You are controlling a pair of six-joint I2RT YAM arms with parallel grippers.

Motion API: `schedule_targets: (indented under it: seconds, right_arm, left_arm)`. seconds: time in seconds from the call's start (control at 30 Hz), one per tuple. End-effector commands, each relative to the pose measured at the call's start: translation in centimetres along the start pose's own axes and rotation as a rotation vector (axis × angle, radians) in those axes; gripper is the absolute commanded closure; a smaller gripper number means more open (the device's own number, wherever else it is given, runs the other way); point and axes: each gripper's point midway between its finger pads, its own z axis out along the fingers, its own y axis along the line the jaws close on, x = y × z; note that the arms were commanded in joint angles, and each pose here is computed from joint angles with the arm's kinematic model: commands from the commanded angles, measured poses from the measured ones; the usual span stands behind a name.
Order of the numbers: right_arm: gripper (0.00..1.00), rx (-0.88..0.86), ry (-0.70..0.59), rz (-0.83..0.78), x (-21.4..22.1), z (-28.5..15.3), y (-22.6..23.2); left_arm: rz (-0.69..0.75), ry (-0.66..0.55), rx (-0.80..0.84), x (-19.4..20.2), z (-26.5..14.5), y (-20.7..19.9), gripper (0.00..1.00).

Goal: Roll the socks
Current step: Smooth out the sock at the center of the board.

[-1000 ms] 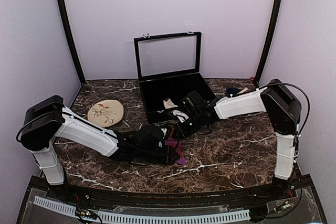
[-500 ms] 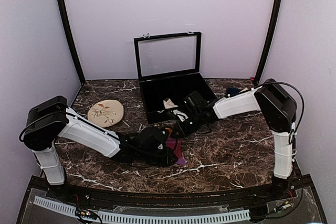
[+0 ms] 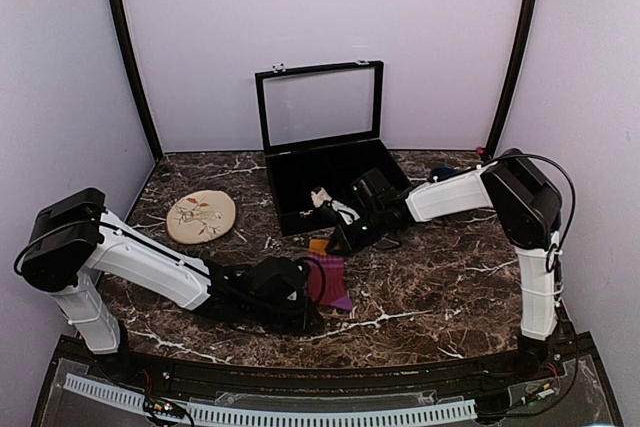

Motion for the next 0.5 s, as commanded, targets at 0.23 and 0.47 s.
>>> schedule_targets:
  seconds: [0.23, 0.47]
  right_arm:
    - [0.94, -0.075, -0.075, -0.061, -1.7, -1.7, 2.6]
    - [0.77, 0.028, -0.058, -0.191, 0.2, -4.9, 4.9]
  left_arm:
    - [0.052, -0.109, -0.045, -1.4, -4.3, -0.1, 0.7]
    - [0.089, -0.181, -0.072, -2.7, -6.6, -0.1, 0.67]
